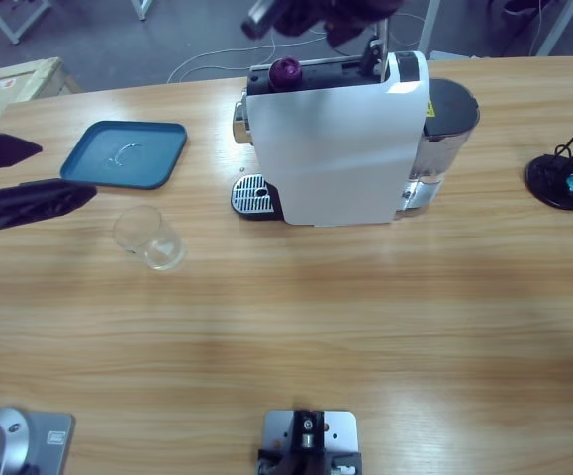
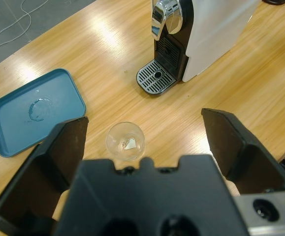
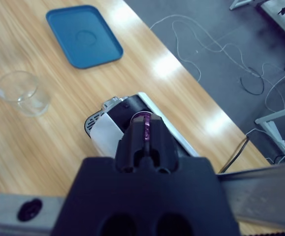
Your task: Pour coffee
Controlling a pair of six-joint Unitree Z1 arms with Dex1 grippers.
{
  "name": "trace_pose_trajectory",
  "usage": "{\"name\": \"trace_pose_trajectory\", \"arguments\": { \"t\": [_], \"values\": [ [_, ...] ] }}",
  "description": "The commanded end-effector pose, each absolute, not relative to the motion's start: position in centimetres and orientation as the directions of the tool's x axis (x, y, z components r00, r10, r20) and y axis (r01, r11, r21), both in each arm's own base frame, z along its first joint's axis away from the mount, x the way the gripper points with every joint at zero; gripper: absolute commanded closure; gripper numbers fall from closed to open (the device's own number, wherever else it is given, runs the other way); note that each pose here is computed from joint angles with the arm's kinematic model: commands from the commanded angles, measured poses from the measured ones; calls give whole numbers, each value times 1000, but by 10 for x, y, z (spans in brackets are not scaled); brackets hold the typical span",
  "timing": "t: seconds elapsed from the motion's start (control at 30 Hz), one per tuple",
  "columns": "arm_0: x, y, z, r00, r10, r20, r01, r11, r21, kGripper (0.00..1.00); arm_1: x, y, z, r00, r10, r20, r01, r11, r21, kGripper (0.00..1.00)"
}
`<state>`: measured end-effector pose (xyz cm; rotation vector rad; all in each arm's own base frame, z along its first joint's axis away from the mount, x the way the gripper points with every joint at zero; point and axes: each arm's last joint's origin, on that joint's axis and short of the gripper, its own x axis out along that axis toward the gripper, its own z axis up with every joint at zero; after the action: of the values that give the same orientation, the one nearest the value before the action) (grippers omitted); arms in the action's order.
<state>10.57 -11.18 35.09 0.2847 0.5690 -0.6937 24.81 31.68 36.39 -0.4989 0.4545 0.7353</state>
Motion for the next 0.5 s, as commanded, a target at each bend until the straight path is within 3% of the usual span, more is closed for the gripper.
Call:
{"name": "trace_pose_trajectory", "arguments": {
  "t": [0.03,0.5],
  "values": [
    [105,-115,342,602,-520,-606,686,725,59,4,258,341,333,591,533,-605,-770,596,-227,1000],
    [107,-116,337,595,-511,-620,686,725,60,4,269,342,314,602,477,-641,-748,617,-244,1000]
  ]
}}
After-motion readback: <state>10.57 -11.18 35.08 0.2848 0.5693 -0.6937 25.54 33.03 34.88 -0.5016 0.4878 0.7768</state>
